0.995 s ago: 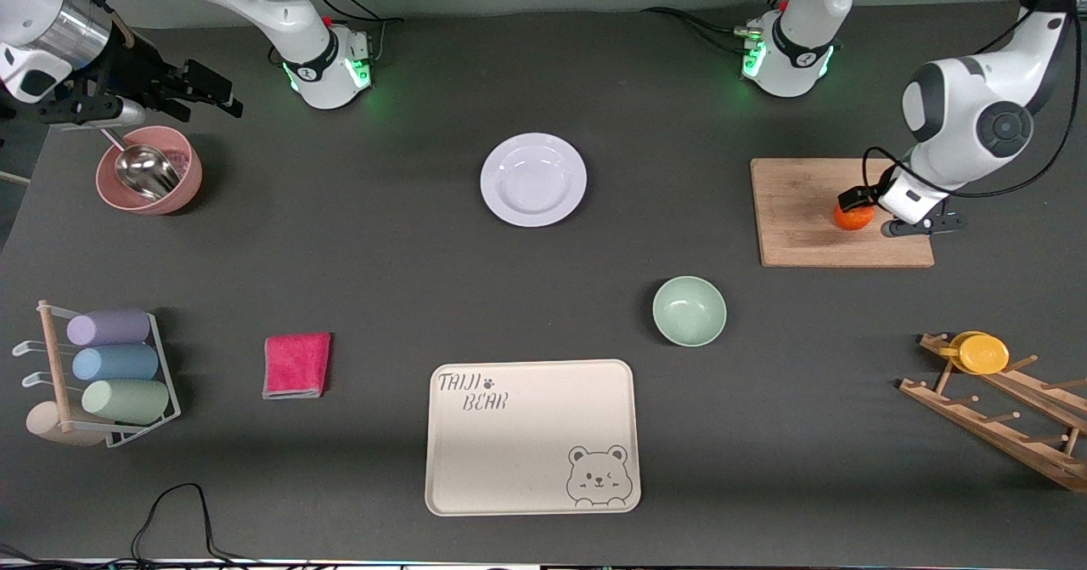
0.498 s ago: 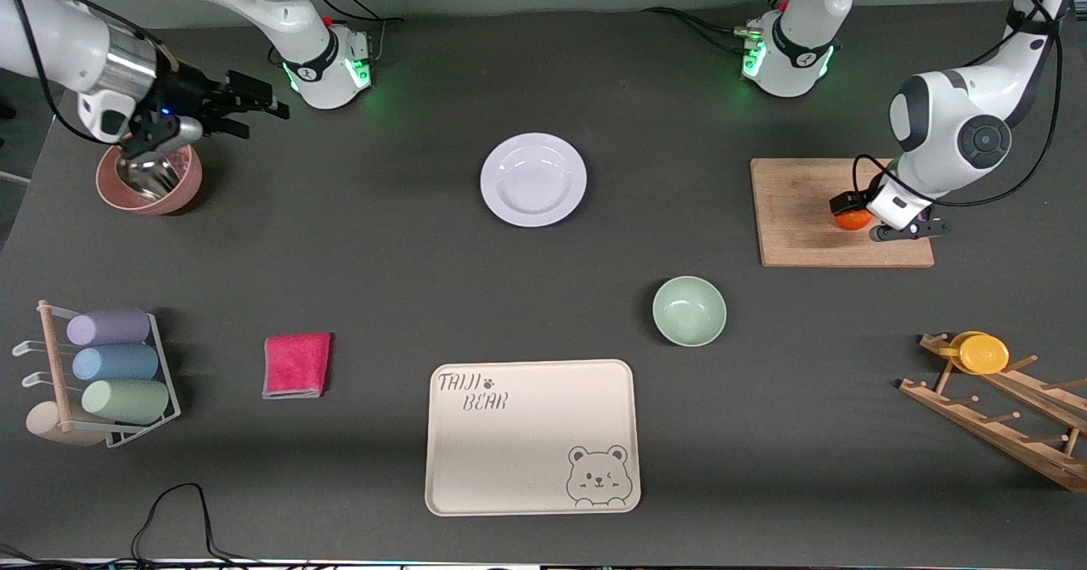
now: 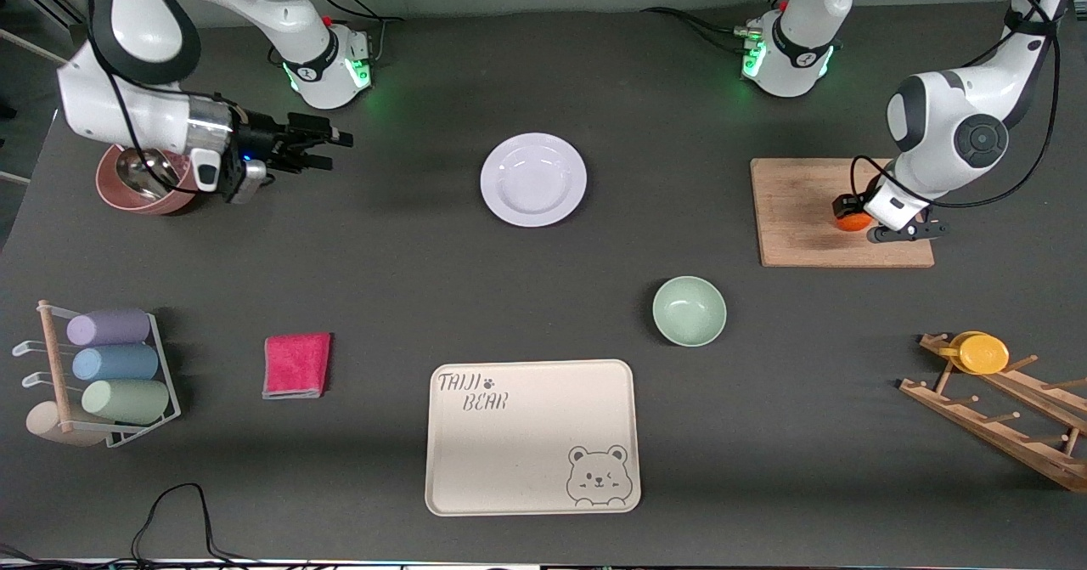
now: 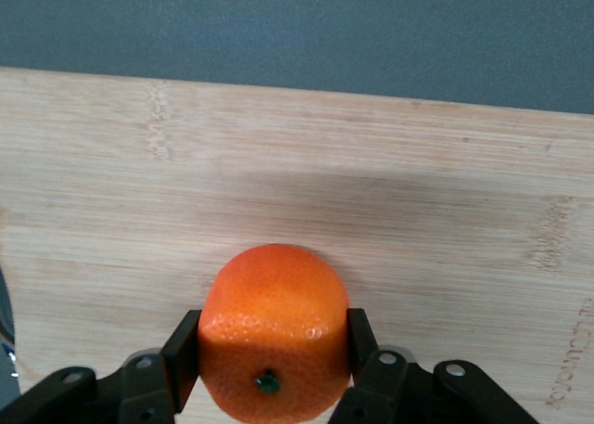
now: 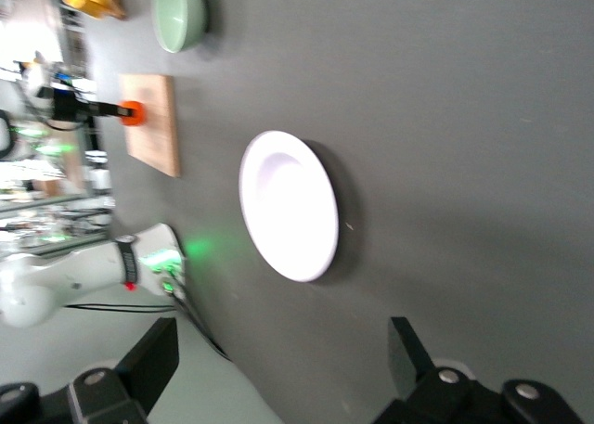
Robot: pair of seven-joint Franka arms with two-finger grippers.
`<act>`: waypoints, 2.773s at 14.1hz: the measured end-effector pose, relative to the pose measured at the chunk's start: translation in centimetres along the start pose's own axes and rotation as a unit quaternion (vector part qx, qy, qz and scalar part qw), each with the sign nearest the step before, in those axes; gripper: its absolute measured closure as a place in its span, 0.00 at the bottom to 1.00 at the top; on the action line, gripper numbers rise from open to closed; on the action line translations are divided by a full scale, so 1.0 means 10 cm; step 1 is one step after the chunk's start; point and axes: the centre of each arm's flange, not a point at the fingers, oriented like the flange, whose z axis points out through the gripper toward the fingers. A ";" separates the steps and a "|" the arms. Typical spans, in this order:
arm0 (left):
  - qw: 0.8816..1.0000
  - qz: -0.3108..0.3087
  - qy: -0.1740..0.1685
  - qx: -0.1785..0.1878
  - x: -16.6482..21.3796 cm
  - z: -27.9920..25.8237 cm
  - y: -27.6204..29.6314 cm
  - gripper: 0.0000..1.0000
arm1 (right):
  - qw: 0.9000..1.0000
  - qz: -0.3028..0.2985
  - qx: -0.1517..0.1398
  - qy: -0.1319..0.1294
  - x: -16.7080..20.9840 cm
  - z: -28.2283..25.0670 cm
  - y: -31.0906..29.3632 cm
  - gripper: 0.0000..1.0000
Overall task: Place orange and plate with both arms
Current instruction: 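Grasp and lift the orange with the left gripper while the right gripper grips the plate, then carry the orange with the left gripper over the white plate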
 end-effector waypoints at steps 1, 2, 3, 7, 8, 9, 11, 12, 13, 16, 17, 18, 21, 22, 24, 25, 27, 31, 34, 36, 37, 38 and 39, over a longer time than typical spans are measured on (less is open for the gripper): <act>1.000 0.002 0.000 0.000 0.03 -0.05 0.01 0.33 | 1.000 0.001 0.024 0.005 -0.01 0.16 0.17 0.00; 1.000 0.004 -0.010 0.002 0.06 -0.16 0.05 0.33 | 0.999 0.001 0.045 0.009 -0.02 0.30 0.32 0.00; 1.000 0.006 -0.026 0.004 0.10 -0.33 0.10 0.33 | 0.998 0.001 0.066 0.015 -0.03 0.44 0.47 0.00; 0.998 0.016 -0.053 0.018 0.13 -1.74 0.34 0.33 | 0.992 -0.006 0.119 0.051 -0.06 0.96 0.99 0.00; 0.998 0.020 -0.053 0.022 0.07 -2.16 0.40 0.33 | 0.990 -0.005 0.126 0.057 -0.07 1.08 1.07 0.00; 0.998 0.024 -0.051 0.026 0.00 -2.59 0.45 0.33 | 0.990 -0.002 0.131 0.061 -0.08 1.20 1.14 0.00; 0.998 0.030 -0.043 0.027 -0.14 -3.38 0.56 0.33 | 0.988 0.004 0.138 0.069 -0.11 1.39 1.22 0.00; 0.998 0.034 -0.037 0.025 -0.19 -3.69 0.62 0.33 | 0.987 0.005 0.141 0.072 -0.13 1.48 1.25 0.00; 0.998 0.039 -0.032 0.023 -0.23 -3.91 0.68 0.33 | 0.987 0.006 0.142 0.075 -0.15 1.56 1.29 0.00; 0.999 0.036 -0.022 0.011 -0.21 -4.15 0.90 0.33 | 0.985 0.006 0.147 0.084 -0.22 1.79 1.38 0.00; 0.999 0.030 -0.021 0.011 -0.20 -4.17 1.06 0.33 | 0.985 0.007 0.149 0.086 -0.24 1.85 1.40 0.00; 1.000 0.020 -0.021 0.008 -0.21 -4.17 1.29 0.33 | 0.985 0.006 0.150 0.087 -0.26 1.91 1.41 0.00; 0.998 -0.048 -0.033 -0.013 -0.32 -4.10 2.30 0.33 | 0.985 0.002 0.152 0.085 -0.26 2.00 1.41 0.00; 0.997 -0.068 -0.031 -0.016 -0.36 -4.03 2.69 0.33 | 0.985 0.001 0.152 0.085 -0.25 2.00 1.41 0.00; 0.995 -0.098 -0.024 -0.024 -0.47 -3.80 3.47 0.33 | 0.985 -0.002 0.152 0.085 -0.25 2.00 1.41 0.00; 0.993 -0.112 -0.026 -0.032 -0.54 -3.65 3.83 0.33 | 0.985 -0.004 0.152 0.085 -0.25 2.01 1.41 0.00; 0.990 -0.131 -0.034 -0.045 -0.68 -3.32 4.45 0.33 | 0.985 -0.006 0.152 0.085 -0.25 2.01 1.41 0.03; 0.990 -0.130 -0.043 -0.011 -0.97 -2.36 5.36 0.33 | 0.985 -0.006 0.152 0.084 -0.25 2.02 1.42 0.32; 0.990 -0.124 -0.058 -0.022 -1.06 -1.64 5.74 0.33 | 0.985 -0.011 0.152 0.085 -0.25 2.02 1.42 0.48; 0.990 -0.120 -0.058 -0.047 -1.14 -1.25 5.84 0.33 | 0.985 -0.013 0.151 0.086 -0.25 2.02 1.42 0.57; 0.990 -0.115 -0.055 -0.055 -1.21 -1.08 5.86 0.33 | 0.985 -0.014 0.151 0.086 -0.25 2.02 1.42 0.57; 0.991 -0.107 -0.051 -0.057 -1.28 -0.93 5.88 0.33 | 0.985 -0.014 0.151 0.086 -0.25 2.02 1.42 0.63; 0.993 -0.101 -0.044 -0.053 -1.36 -0.81 5.90 0.33 | 0.985 -0.015 0.151 0.086 -0.25 2.02 1.42 0.63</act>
